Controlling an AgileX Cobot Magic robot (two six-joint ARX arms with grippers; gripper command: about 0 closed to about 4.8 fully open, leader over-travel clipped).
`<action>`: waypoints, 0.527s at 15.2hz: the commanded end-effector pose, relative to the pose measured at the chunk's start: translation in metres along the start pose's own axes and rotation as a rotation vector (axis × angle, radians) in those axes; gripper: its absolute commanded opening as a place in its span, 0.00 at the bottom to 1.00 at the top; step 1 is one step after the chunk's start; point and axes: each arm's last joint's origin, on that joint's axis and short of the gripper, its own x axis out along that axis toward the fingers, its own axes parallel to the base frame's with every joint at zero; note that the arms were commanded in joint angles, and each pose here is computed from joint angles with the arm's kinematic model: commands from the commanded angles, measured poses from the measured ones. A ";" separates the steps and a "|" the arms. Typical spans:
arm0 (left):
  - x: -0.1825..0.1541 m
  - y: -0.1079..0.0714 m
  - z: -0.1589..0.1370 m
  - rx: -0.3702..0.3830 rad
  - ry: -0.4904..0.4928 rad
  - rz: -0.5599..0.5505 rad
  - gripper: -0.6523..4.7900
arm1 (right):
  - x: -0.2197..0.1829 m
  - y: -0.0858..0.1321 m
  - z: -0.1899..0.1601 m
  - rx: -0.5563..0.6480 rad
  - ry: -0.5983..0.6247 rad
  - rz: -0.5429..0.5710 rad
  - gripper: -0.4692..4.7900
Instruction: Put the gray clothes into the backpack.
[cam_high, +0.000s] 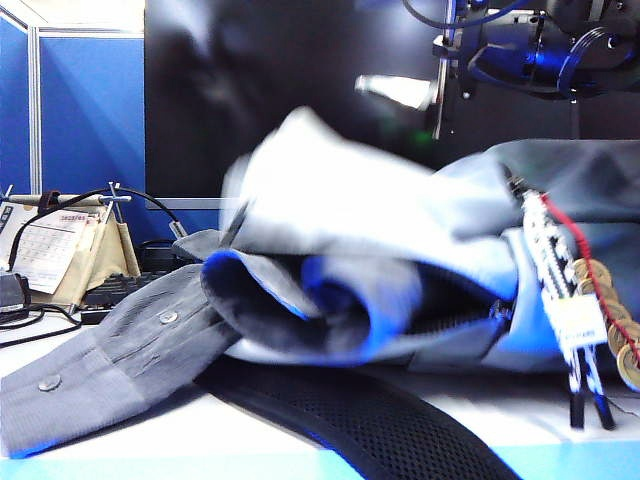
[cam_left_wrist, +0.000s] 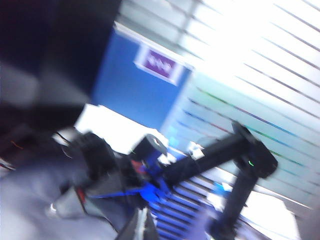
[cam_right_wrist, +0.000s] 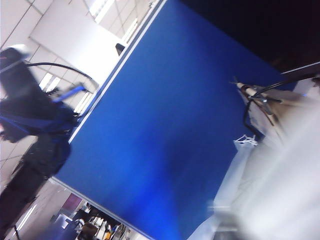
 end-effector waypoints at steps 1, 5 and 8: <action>-0.028 -0.035 0.012 0.070 -0.057 0.111 0.11 | -0.001 0.021 0.006 -0.077 -0.025 0.126 0.99; -0.056 -0.084 0.001 0.151 -0.098 0.241 0.11 | -0.007 0.056 0.009 -0.165 0.040 0.220 0.08; -0.058 -0.110 -0.019 0.169 -0.148 0.316 0.11 | -0.018 0.099 0.015 -0.272 -0.001 0.276 0.08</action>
